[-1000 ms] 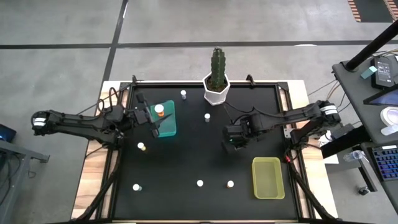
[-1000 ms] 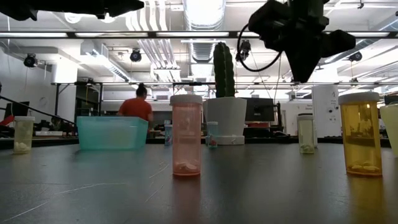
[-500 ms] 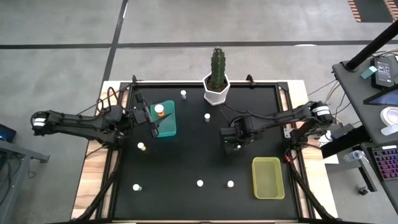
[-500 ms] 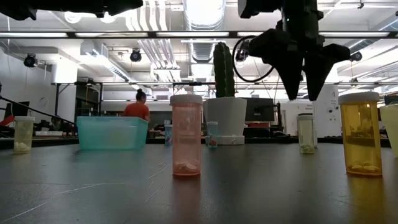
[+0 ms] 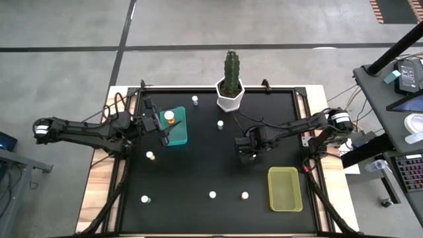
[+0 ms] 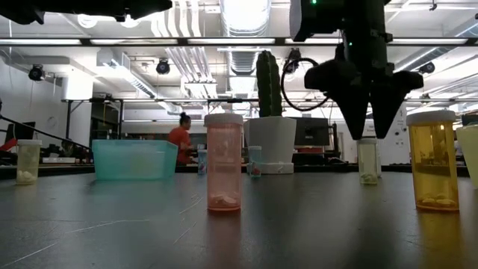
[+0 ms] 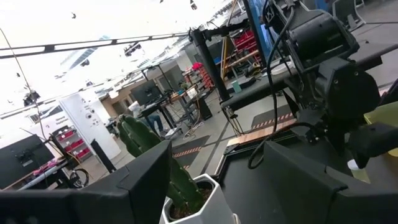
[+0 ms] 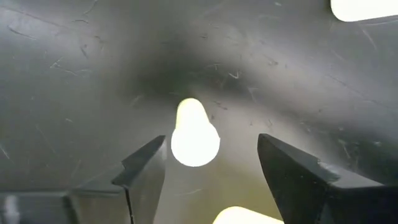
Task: Pick and place medicine bottles into bin by pill shape (circle, oval)
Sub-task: Put the right yellow tablet bottle into the yellow bin
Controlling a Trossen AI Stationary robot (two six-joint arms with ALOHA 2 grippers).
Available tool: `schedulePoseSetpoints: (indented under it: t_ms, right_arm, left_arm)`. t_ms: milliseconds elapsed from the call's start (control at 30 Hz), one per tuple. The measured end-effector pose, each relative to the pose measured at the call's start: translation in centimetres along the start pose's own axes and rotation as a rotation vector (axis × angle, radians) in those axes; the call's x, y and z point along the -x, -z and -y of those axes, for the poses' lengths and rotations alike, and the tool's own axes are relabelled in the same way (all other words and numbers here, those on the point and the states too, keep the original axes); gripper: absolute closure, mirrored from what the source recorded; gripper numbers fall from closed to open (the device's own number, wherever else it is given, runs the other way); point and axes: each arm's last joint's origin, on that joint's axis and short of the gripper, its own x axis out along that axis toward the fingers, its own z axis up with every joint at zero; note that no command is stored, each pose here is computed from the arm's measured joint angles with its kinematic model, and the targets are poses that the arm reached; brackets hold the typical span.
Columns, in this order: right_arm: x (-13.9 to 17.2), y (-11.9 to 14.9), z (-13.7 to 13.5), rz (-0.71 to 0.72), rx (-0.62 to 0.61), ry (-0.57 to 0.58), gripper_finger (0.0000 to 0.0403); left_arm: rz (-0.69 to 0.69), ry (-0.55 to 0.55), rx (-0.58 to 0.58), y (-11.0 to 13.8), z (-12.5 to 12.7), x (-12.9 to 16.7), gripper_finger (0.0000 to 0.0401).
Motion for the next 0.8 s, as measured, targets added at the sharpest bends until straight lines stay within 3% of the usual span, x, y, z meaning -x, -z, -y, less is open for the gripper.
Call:
schedulePoseSetpoints:
  t_ms: [333,800]
  right_arm:
    - [-1.5,0.1,0.2,0.004,-0.013,-0.041,0.0176]
    - [-1.4,0.1,0.0,-0.009,-0.016,-0.064,0.0292]
  left_arm:
    - [-0.002,0.001,-0.001,0.0,0.0,0.0,0.0163]
    - [-0.008,0.004,-0.02,0.1,0.1,-0.1,0.0163]
